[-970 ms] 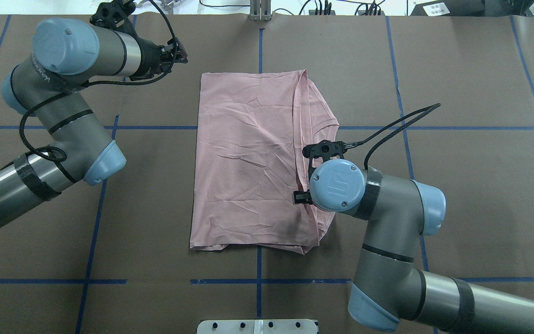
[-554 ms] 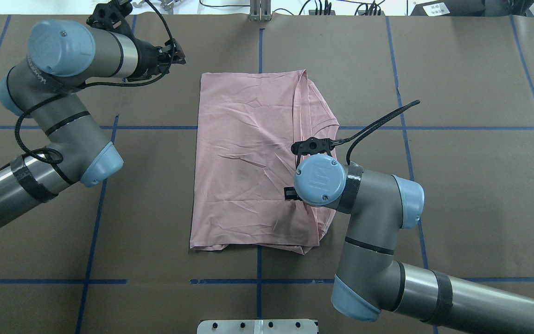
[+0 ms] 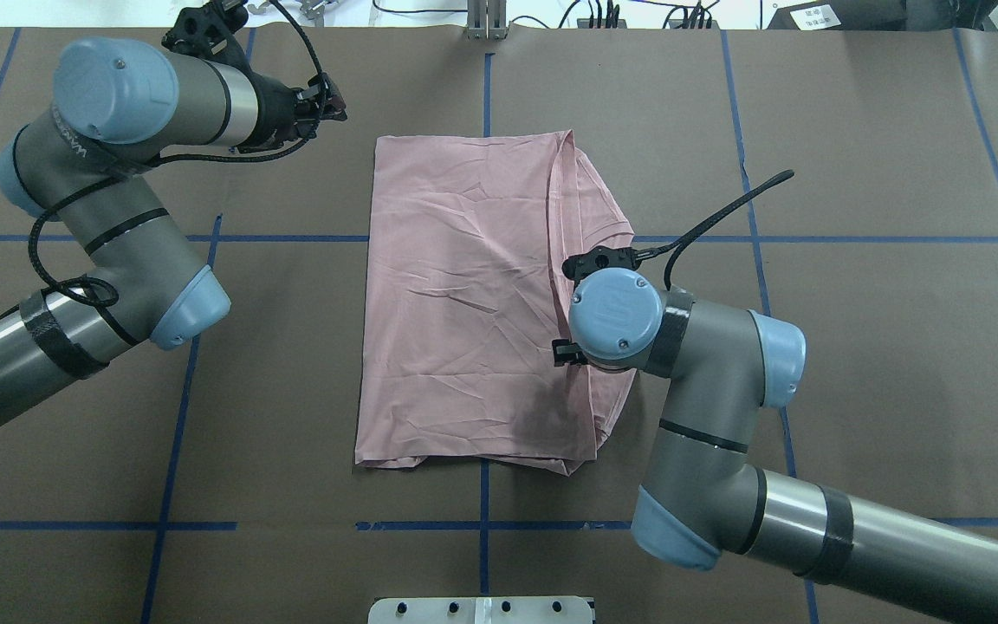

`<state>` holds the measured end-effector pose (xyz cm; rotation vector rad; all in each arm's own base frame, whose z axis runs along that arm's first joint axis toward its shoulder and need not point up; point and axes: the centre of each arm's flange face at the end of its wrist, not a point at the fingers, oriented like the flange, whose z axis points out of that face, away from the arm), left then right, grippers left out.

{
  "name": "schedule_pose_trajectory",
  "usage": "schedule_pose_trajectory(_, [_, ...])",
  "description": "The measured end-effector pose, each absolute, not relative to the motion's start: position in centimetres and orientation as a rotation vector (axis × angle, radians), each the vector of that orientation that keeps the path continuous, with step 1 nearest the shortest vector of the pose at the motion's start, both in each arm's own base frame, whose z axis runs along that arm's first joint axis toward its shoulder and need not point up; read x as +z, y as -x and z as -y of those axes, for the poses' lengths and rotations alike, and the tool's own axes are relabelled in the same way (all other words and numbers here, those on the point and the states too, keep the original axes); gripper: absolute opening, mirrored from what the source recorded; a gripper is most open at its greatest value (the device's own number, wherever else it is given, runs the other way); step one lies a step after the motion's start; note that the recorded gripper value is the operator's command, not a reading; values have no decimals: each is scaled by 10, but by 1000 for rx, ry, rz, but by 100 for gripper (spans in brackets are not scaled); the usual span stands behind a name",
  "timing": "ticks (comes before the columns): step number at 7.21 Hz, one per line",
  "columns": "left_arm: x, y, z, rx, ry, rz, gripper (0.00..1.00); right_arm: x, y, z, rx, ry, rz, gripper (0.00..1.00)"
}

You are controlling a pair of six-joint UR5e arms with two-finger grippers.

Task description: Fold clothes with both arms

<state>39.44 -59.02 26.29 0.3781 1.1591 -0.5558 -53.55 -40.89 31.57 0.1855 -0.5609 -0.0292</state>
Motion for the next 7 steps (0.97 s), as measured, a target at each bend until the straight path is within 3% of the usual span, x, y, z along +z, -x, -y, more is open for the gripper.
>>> schedule_pose_trajectory(3, [259, -392, 589, -554, -381, -1166, 54, 332, 478, 447, -44, -174, 567, 100])
schedule_pose_trajectory(6, [253, -386, 588, -557, -390, -1176, 54, 280, 505, 407, 313, -81, 788, 77])
schedule_pose_trajectory(7, [253, -385, 588, -557, -391, -1176, 54, 271, 515, 381, 440, -40, 852, 77])
